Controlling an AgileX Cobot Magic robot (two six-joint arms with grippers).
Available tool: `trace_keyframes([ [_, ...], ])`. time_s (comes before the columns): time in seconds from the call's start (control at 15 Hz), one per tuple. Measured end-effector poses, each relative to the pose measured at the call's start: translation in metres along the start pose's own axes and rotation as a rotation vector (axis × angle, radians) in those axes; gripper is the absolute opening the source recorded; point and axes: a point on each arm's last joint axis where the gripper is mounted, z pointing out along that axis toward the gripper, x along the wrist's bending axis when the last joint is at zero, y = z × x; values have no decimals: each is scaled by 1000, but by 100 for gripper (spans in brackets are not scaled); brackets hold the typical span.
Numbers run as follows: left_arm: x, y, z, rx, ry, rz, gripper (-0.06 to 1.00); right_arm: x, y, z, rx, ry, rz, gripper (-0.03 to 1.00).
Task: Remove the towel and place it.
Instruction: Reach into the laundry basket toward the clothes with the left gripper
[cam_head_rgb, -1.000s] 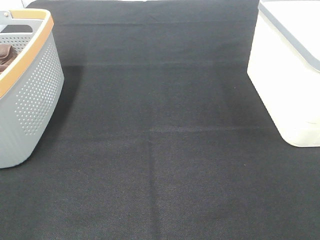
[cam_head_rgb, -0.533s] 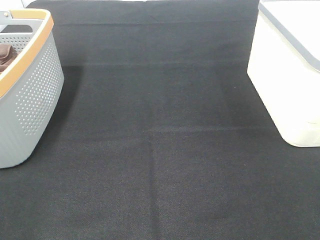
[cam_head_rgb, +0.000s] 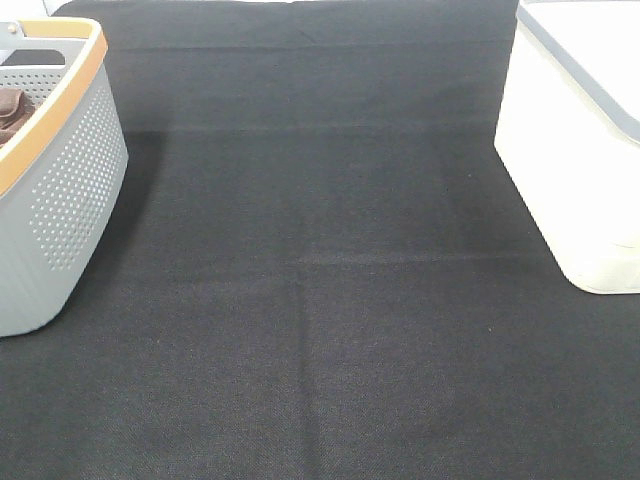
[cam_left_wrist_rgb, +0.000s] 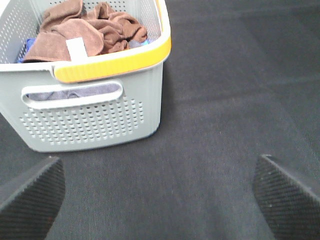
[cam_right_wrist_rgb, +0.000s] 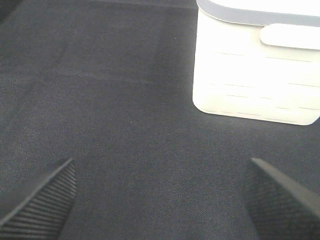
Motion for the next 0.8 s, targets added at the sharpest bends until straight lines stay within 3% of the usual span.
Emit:
trace_keyframes([
  [0.2, 4, 27, 11, -120, 24, -7, 90, 0, 0, 0, 0, 0, 0, 85],
  [0.33, 9, 45, 34, -119, 47, 0, 81, 0, 0, 0, 0, 0, 0, 85],
  [0.4, 9, 45, 34, -119, 47, 0, 81, 0, 0, 0, 0, 0, 0, 85],
  [0.53, 15, 69, 67, -75, 67, -2, 74, 0, 0, 0, 0, 0, 0, 85],
  [0.8, 24, 124, 123, 70, 86, -33, 73, 0, 0, 0, 0, 0, 0, 85],
])
